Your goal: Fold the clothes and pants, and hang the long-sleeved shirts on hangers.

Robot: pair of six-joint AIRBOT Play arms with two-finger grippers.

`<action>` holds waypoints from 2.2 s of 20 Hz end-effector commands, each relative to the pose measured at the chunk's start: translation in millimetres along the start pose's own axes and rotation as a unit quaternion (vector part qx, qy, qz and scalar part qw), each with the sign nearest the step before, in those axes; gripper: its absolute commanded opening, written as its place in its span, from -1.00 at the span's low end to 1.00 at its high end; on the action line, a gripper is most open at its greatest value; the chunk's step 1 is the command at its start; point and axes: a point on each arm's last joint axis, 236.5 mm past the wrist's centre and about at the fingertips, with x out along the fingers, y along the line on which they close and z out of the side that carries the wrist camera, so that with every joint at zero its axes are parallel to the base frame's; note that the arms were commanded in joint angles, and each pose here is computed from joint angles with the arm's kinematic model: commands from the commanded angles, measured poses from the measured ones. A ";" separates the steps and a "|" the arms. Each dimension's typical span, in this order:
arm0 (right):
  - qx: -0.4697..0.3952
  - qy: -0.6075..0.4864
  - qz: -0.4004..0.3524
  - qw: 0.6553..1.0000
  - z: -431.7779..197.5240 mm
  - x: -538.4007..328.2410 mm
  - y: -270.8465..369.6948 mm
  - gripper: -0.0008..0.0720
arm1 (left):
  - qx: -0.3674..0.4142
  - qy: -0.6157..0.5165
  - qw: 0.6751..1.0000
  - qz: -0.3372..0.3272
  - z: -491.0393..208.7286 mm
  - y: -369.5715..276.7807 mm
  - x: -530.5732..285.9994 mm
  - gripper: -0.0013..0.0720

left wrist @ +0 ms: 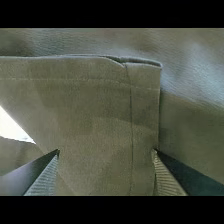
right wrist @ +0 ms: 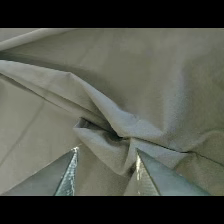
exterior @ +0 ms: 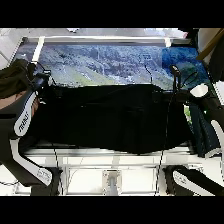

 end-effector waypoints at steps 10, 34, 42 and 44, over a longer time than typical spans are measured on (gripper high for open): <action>-0.001 -0.003 -0.002 1.000 1.5 0.3 -1.1 0.09 | -0.022 -0.026 0.999 -0.022 14.9 -10.3 -0.8 0.69; -0.010 -0.005 -0.018 1.000 2.7 0.1 -8.5 0.09 | -0.069 -0.049 0.996 0.011 22.7 51.6 -52.5 -0.95; 0.199 -0.133 -0.164 0.957 34.7 -51.4 -187.6 0.11 | -0.059 -0.050 0.997 0.011 22.9 51.0 -52.6 -0.95; 0.273 -0.138 -0.120 0.944 21.9 -62.9 -224.4 0.41 | -0.060 -0.050 0.997 0.010 22.8 50.0 -52.6 -0.95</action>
